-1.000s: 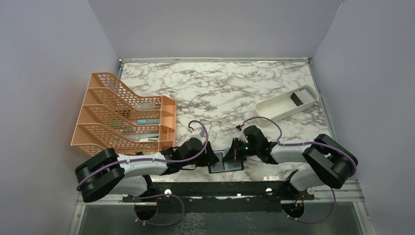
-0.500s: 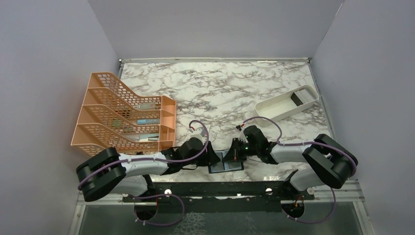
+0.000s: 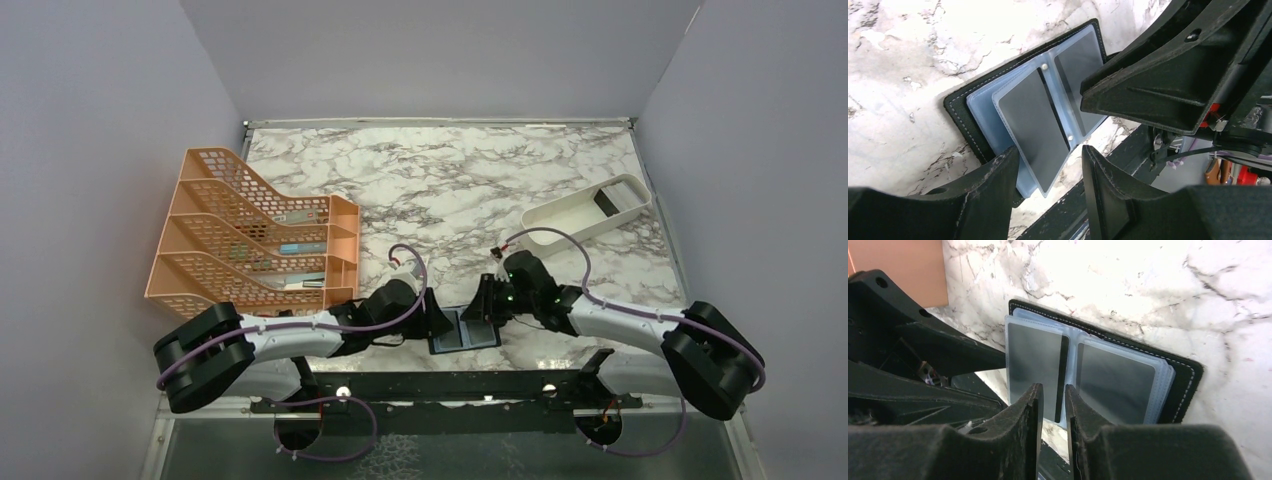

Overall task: Put the credit cards into the card holder
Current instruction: Turn over the card slot in the card holder, then pick up the credit card from the storage box.

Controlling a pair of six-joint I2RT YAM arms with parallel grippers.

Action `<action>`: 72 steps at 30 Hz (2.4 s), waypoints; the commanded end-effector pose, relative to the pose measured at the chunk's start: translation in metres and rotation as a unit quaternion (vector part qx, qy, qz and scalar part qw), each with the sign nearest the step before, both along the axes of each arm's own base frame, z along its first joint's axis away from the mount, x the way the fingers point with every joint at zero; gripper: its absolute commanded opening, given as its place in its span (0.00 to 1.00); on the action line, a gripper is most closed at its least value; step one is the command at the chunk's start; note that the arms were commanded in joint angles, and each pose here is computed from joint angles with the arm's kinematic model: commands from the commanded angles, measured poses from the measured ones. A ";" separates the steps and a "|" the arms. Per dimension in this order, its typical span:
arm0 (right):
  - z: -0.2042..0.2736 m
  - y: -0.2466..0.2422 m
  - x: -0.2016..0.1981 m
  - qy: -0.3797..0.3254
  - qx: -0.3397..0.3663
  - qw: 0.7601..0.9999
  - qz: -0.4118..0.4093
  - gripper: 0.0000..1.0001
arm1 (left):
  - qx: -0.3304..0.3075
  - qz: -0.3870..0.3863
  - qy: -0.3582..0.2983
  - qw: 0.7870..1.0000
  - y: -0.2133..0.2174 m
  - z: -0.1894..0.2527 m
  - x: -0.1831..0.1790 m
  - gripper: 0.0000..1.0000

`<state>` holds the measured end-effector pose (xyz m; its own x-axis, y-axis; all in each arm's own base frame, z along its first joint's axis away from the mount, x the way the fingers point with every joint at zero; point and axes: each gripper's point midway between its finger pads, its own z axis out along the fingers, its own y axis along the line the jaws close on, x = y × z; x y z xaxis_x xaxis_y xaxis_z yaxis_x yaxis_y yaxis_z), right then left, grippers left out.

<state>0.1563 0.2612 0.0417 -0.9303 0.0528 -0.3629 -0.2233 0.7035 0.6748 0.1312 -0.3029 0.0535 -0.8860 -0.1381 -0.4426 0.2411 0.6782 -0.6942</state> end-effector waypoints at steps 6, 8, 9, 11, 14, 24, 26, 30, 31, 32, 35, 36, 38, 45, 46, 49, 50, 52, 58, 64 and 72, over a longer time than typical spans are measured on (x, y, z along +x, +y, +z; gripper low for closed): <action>0.021 -0.022 0.020 -0.060 -0.049 0.996 -0.051 0.29 | -0.039 -0.038 -0.021 0.998 -0.030 0.028 0.006 0.53; 0.028 -0.027 0.024 -0.073 -0.055 0.994 -0.064 0.29 | -0.042 -0.041 -0.022 0.998 -0.034 0.031 0.007 0.53; 0.032 -0.031 0.026 -0.081 -0.058 0.992 -0.072 0.29 | -0.044 -0.044 -0.024 0.998 -0.036 0.033 0.007 0.53; 0.041 -0.038 0.030 -0.098 -0.063 0.989 -0.091 0.30 | -0.046 -0.047 -0.026 0.998 -0.040 0.036 0.009 0.53; 0.060 -0.051 0.038 -0.130 -0.066 0.981 -0.124 0.30 | -0.047 -0.056 -0.027 0.997 -0.047 0.037 0.010 0.53; 0.106 -0.079 0.042 -0.195 -0.053 0.963 -0.179 0.33 | -0.051 -0.076 -0.021 0.996 -0.067 0.037 0.011 0.53; 0.108 -0.080 0.041 -0.197 -0.052 0.962 -0.180 0.34 | -0.051 -0.076 -0.022 0.996 -0.067 0.037 0.011 0.53; 0.108 -0.078 0.041 -0.196 -0.051 0.964 -0.175 0.34 | -0.050 -0.078 -0.020 0.995 -0.068 0.035 0.011 0.53; 0.108 -0.078 0.041 -0.196 -0.051 0.964 -0.174 0.34 | -0.051 -0.079 -0.020 0.995 -0.069 0.036 0.011 0.53; 0.108 -0.077 0.041 -0.195 -0.051 0.964 -0.172 0.34 | -0.051 -0.080 -0.020 0.995 -0.069 0.036 0.011 0.53; 0.108 -0.075 0.042 -0.196 -0.054 0.965 -0.167 0.34 | -0.053 -0.082 -0.022 0.995 -0.070 0.038 0.011 0.53; 0.107 -0.075 0.042 -0.197 -0.056 0.965 -0.164 0.34 | -0.053 -0.081 -0.024 0.995 -0.069 0.038 0.011 0.53; 0.108 -0.074 0.044 -0.202 -0.061 0.965 -0.157 0.35 | -0.052 -0.078 -0.028 0.995 -0.067 0.038 0.012 0.53; 0.136 -0.091 0.074 -0.283 -0.146 0.935 -0.158 0.43 | 0.007 -0.057 -0.065 0.996 -0.050 0.040 0.026 0.56; 0.141 -0.092 0.079 -0.296 -0.157 0.929 -0.158 0.44 | 0.021 -0.056 -0.074 0.995 -0.047 0.043 0.029 0.58; 0.153 -0.096 0.096 -0.333 -0.189 0.910 -0.157 0.44 | 0.057 -0.048 -0.105 0.992 -0.036 0.052 0.038 0.63; 0.156 -0.098 0.101 -0.343 -0.202 0.903 -0.161 0.45 | 0.066 -0.044 -0.114 0.990 -0.032 0.056 0.040 0.65; 0.159 -0.102 0.112 -0.358 -0.228 0.890 -0.167 0.45 | 0.081 -0.039 -0.135 0.987 -0.024 0.065 0.045 0.73; 0.165 -0.127 0.151 -0.385 -0.316 0.845 -0.197 0.47 | 0.141 -0.035 -0.183 0.972 0.000 0.087 0.056 0.97; 0.150 -0.192 0.206 -0.341 -0.379 0.824 -0.247 0.48 | 0.174 -0.057 -0.212 0.960 0.014 0.108 0.056 0.99; 0.119 -0.284 0.256 -0.301 -0.454 0.803 -0.241 0.49 | 0.189 -0.075 -0.252 0.946 0.024 0.133 0.057 0.99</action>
